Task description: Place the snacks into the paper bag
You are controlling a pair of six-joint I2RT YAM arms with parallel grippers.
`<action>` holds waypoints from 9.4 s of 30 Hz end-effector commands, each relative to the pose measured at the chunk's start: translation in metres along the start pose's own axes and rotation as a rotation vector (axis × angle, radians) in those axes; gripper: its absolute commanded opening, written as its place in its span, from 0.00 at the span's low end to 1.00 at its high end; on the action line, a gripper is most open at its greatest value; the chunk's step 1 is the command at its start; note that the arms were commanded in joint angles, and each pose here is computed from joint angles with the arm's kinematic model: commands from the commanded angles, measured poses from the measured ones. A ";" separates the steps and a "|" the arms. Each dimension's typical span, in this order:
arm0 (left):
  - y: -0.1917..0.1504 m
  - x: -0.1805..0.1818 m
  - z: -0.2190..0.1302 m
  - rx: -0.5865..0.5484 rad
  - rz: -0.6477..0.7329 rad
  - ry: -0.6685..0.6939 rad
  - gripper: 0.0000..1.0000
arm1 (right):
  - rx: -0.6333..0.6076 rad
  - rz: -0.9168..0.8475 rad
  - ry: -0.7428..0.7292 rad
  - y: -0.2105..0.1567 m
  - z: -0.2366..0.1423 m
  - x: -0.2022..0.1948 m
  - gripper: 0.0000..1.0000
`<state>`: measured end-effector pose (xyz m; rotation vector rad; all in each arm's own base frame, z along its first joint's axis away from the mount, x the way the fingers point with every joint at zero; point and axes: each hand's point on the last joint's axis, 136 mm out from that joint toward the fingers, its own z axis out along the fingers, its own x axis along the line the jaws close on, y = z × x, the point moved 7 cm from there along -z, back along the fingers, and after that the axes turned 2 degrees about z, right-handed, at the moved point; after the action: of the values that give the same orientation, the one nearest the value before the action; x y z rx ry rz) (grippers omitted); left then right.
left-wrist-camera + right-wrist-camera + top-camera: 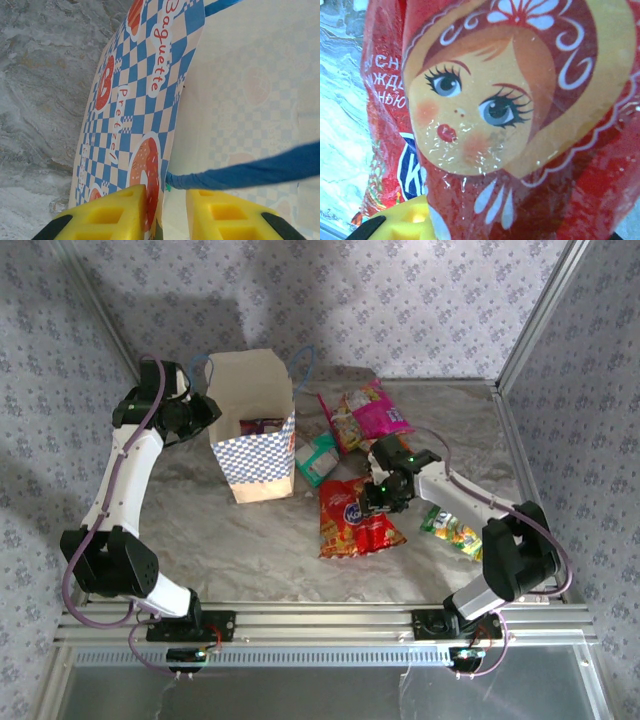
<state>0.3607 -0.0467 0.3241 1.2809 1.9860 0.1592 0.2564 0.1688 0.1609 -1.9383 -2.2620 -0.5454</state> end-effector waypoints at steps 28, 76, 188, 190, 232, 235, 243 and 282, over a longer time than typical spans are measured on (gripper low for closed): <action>0.029 -0.016 -0.027 -0.092 0.048 -0.013 0.37 | -0.362 -0.095 0.058 0.028 -0.125 0.039 0.00; 0.045 0.023 -0.032 -0.164 -0.091 -0.018 0.09 | -0.782 -0.357 0.190 0.032 -0.288 0.107 0.00; 0.029 0.035 -0.026 -0.135 -0.146 -0.119 0.10 | -0.997 -0.307 0.527 0.204 -0.205 0.279 0.00; 0.029 0.035 -0.026 -0.133 -0.149 -0.121 0.10 | -0.993 -0.309 0.528 0.201 -0.204 0.282 0.00; 0.031 0.036 -0.026 -0.137 -0.169 -0.130 0.10 | -0.739 -0.089 0.617 0.207 -0.130 0.291 0.00; 0.030 0.036 -0.025 -0.134 -0.172 -0.131 0.10 | -0.714 -0.084 0.630 0.207 -0.123 0.292 0.00; 0.030 0.036 -0.024 -0.130 -0.175 -0.136 0.10 | -0.664 -0.061 0.604 0.206 -0.107 0.289 0.00; 0.029 0.036 -0.020 -0.113 -0.185 -0.154 0.13 | -0.618 -0.047 0.276 0.184 -0.087 0.261 0.34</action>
<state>0.3628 0.0022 0.3281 1.0102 1.9463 0.0963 0.3861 0.4143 0.2862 -1.9345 -2.1770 -1.2647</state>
